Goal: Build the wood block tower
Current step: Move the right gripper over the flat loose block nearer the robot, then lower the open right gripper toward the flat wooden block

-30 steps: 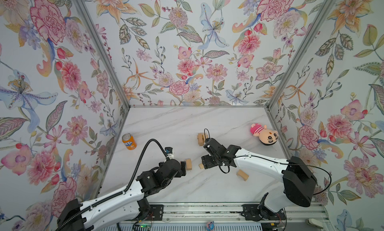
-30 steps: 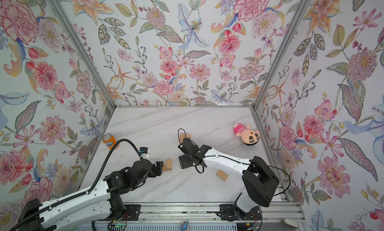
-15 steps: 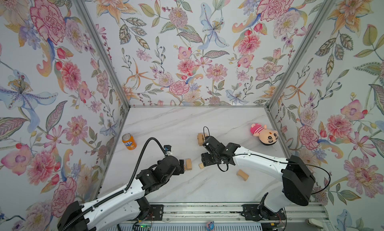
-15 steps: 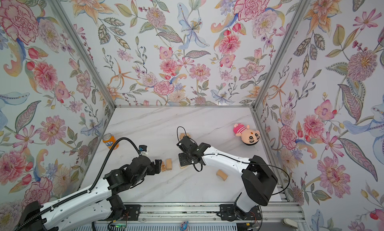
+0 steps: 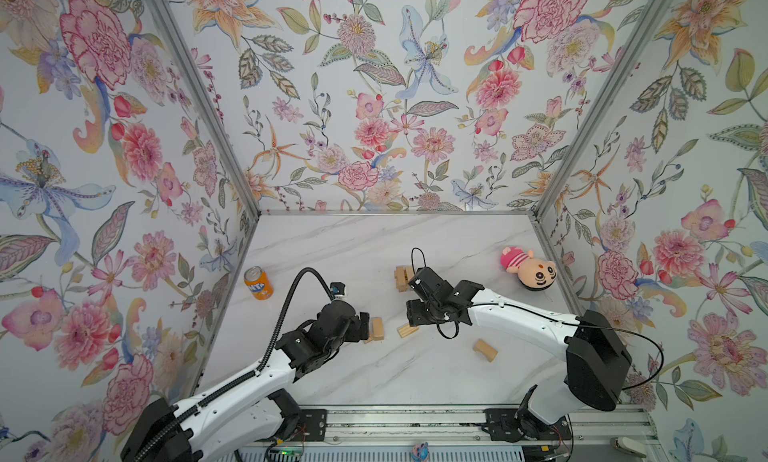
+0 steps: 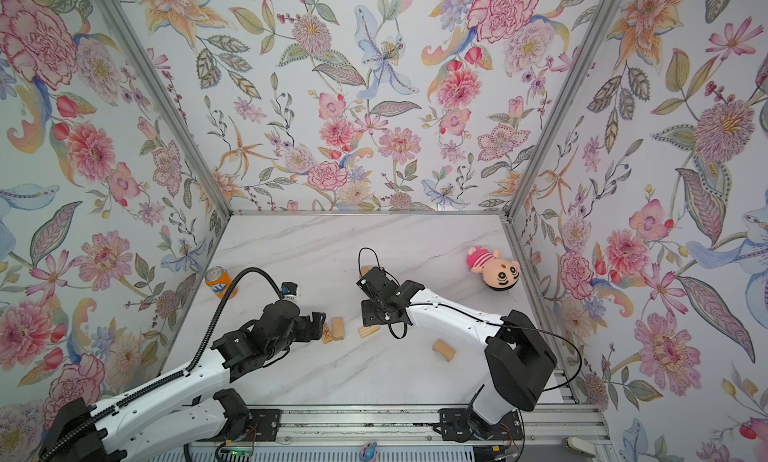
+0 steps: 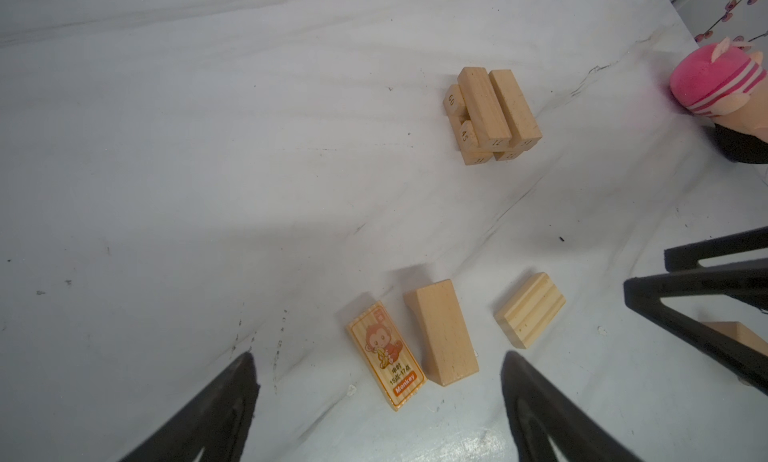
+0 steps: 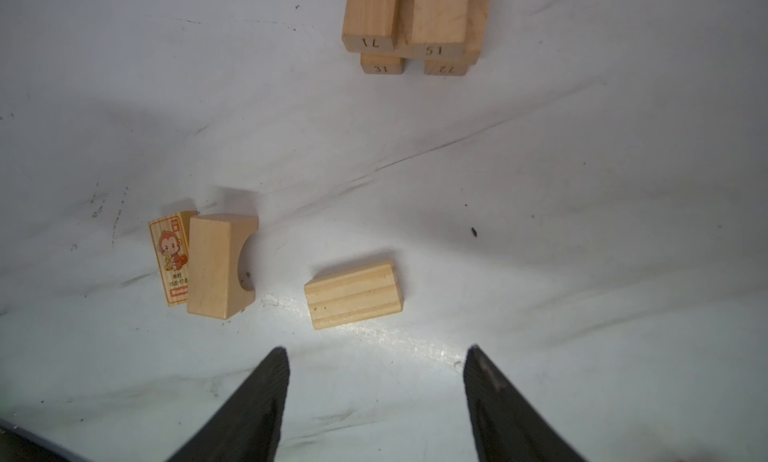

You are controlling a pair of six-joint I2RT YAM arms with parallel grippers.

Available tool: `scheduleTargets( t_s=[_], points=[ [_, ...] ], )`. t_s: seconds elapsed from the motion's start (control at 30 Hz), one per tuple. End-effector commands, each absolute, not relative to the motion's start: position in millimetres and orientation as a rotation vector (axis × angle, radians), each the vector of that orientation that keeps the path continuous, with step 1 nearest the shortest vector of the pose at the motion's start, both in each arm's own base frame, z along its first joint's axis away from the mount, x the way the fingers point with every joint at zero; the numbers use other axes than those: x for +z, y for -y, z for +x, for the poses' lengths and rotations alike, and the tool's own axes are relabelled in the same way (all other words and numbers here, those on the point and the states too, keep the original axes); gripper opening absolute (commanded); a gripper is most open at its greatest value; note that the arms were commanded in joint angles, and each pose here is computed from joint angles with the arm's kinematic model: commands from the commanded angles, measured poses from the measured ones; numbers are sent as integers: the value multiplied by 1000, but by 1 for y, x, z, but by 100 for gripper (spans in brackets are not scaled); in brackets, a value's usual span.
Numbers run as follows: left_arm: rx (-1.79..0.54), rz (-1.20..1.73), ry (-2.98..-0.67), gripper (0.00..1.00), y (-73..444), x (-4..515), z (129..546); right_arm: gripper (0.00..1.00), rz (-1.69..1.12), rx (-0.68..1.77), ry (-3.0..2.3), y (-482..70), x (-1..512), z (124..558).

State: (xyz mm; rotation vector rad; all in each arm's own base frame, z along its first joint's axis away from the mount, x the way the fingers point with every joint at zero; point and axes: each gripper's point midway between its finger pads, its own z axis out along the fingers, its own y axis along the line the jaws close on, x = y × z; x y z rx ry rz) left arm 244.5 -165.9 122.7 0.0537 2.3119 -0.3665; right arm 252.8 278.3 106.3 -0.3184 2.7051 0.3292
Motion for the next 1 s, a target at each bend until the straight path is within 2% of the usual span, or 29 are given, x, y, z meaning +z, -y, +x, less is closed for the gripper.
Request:
scheduleTargets(
  t_s=[0.0,0.53,0.97],
  points=[
    [-380,74,-2282,93,171,137,254,71,-398,293,-2722,-277,109,252],
    [-328,48,-2296,93,162,140,266,72,-518,254,-2755,-276,95,253],
    [-300,40,-2324,93,160,137,281,70,-600,250,-2842,-288,60,248]
  ],
)
